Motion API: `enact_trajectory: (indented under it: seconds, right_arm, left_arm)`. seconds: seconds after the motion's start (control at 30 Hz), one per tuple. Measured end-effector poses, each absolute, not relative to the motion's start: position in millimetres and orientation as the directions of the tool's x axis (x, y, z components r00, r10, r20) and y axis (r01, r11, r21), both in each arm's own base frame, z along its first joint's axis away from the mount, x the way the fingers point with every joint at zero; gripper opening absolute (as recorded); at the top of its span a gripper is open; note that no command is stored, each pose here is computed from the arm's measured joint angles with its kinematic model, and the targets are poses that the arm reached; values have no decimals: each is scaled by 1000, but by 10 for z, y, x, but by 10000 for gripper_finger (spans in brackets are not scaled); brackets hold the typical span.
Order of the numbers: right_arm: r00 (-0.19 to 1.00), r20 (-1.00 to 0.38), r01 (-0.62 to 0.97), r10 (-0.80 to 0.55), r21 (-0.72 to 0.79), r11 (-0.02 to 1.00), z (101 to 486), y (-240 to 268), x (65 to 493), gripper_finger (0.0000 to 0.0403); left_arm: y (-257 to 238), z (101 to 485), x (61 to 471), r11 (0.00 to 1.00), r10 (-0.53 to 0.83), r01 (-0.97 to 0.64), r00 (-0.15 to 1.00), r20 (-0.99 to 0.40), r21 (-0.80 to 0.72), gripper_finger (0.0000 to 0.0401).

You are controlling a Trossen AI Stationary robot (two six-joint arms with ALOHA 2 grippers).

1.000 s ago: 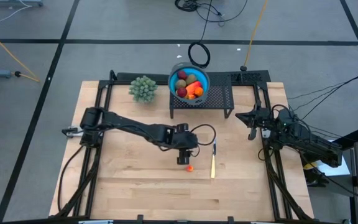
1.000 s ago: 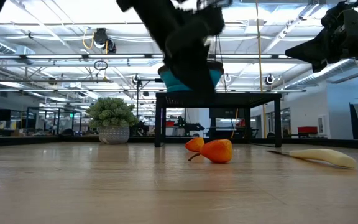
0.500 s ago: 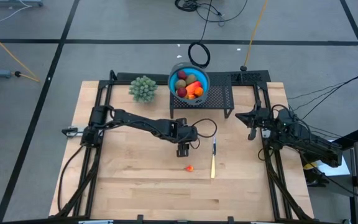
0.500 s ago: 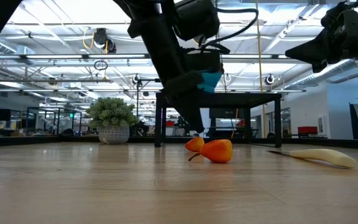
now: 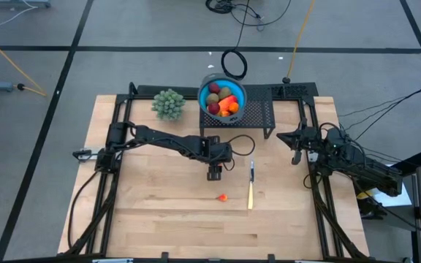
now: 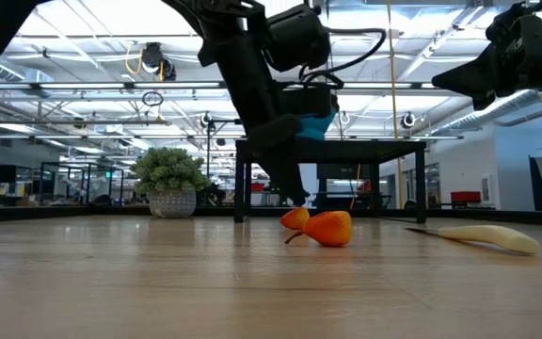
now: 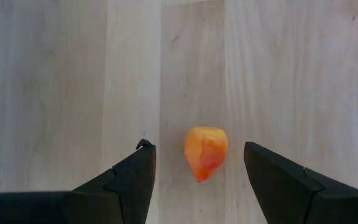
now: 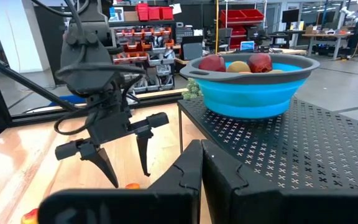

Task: Pick & Place Fruit
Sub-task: Put the orange peach into the blue strainer bowl on the shelf

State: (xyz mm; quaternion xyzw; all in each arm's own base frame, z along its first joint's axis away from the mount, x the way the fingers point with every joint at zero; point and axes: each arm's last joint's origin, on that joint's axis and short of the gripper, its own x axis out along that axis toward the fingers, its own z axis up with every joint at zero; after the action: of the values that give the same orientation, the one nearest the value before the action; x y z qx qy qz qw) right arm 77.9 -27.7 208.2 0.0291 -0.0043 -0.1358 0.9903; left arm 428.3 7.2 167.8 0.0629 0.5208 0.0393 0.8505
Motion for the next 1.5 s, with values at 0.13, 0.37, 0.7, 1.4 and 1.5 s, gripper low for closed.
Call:
enact_trajectory:
  seconds: [0.13, 0.37, 0.7, 1.4, 1.5]
  right_arm:
    - [963, 0, 269, -269, 59, 961, 2082, -277, 779, 0]
    - [963, 0, 269, -269, 59, 961, 2082, -277, 779, 0]
    - [963, 0, 269, -269, 59, 961, 2082, -277, 780, 0]
    - [963, 1, 268, -269, 59, 961, 2082, -276, 780, 0]
    - [963, 1, 268, -269, 59, 962, 2083, -276, 779, 0]
  left_arm:
    - [70, 1682, 4283, 989, 131, 0, 456, -880, 147, 243]
    - [59, 1635, 4288, 989, 128, 5, 445, -886, 146, 243]
    - [57, 1589, 4291, 989, 130, 0, 472, -872, 147, 243]
    - [61, 1370, 4336, 989, 134, -10, 441, -887, 145, 243]
    - [61, 1368, 4336, 989, 135, -11, 440, -888, 145, 243]
